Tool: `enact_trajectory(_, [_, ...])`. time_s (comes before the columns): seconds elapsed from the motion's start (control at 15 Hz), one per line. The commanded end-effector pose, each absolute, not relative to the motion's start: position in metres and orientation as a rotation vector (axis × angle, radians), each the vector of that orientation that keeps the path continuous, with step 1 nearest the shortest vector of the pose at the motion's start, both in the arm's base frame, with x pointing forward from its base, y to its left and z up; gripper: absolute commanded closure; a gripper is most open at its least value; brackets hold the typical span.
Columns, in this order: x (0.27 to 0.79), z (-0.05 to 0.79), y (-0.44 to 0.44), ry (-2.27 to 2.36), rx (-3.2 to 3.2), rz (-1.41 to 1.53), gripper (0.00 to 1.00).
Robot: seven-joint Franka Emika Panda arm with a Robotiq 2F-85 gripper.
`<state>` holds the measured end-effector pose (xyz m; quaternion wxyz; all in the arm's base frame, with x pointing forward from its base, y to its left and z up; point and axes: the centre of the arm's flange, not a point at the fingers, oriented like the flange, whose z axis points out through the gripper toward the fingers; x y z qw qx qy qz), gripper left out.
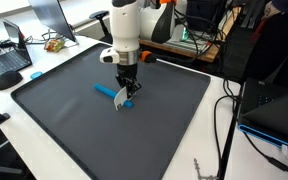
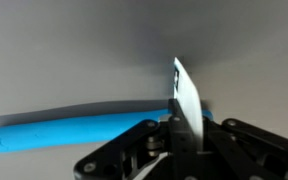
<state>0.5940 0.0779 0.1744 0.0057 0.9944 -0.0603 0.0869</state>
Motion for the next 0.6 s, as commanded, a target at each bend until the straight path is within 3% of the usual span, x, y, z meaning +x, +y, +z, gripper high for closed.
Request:
enact_trajectory(0.0, [0.561,0.144,0.075,-0.225,3.175,0.223,0.99])
enact_trajectory(0.53, [0.543,0.180,0.058,-0.225,3.159,0.345,0.99])
